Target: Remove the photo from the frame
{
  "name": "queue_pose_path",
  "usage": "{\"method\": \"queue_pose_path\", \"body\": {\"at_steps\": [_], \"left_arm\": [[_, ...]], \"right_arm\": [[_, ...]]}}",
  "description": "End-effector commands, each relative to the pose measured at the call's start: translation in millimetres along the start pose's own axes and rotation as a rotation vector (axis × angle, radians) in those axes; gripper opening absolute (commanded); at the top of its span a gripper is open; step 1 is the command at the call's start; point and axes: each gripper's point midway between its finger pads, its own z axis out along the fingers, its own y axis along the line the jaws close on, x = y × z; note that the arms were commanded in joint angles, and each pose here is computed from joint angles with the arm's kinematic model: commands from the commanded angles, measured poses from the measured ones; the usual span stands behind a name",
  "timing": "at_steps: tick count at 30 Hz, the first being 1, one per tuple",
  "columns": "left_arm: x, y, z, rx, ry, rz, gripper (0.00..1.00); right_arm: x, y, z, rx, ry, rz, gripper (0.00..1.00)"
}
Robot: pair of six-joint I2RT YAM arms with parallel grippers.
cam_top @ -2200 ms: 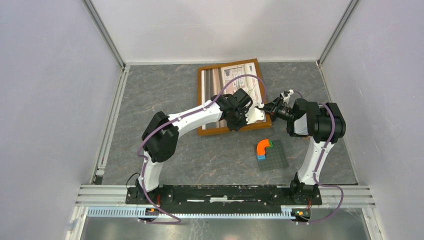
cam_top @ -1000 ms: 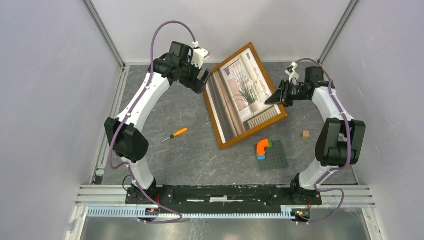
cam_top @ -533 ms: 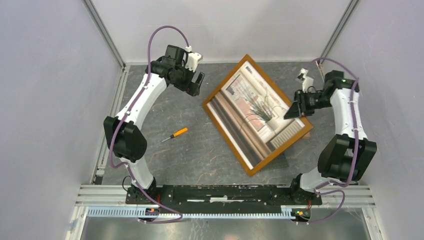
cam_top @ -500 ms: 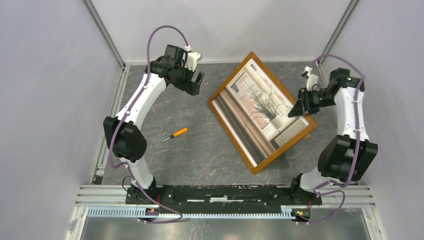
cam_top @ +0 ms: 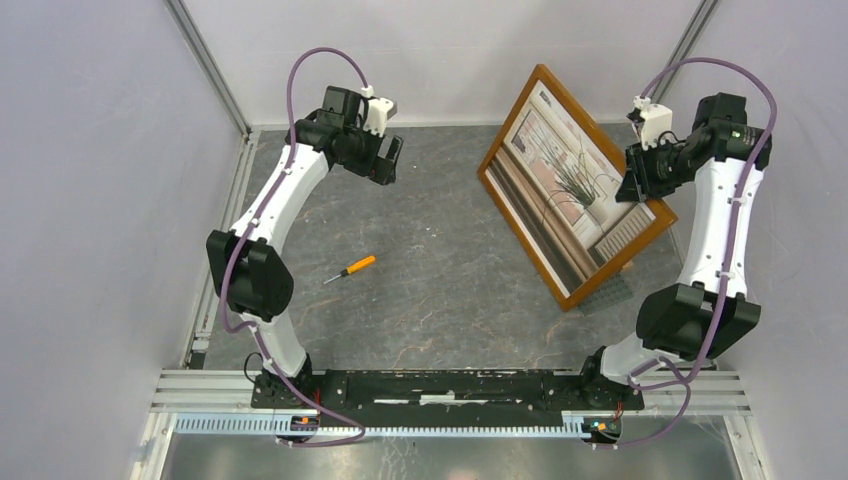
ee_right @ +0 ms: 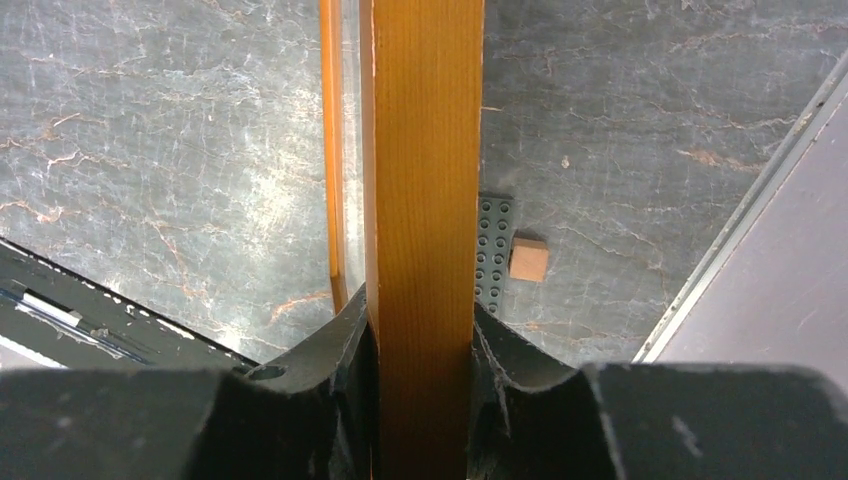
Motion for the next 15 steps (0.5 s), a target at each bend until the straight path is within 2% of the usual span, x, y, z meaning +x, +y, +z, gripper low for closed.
{"method": "queue_pose_path", "body": {"at_steps": [1, 6, 11, 15], "left_arm": [[-17.9, 12.6, -3.7, -0.013, -0.066, -0.068, 1.00], [-19.1, 30.3, -7.3, -0.038, -0.071, -0.120, 1.00], [-17.6, 49.9, -15.6, -0.068, -0.077, -0.179, 1.00], [-16.9, 71.0, -26.9, -0.102, -0.096, -0.245, 1.00]], "right_arm": [[-72.5, 5.0, -20.5, 0.095, -0.279, -0.268, 0.00], [-124.5, 38.0, -20.5, 0.142, -0.413, -0.360, 0.00], [-155.9, 46.6, -1.0, 0.204, -0.449, -0.438, 0.00], [-192.6, 66.5, 8.0, 0.255, -0.487, -0.573, 0.00]]}}
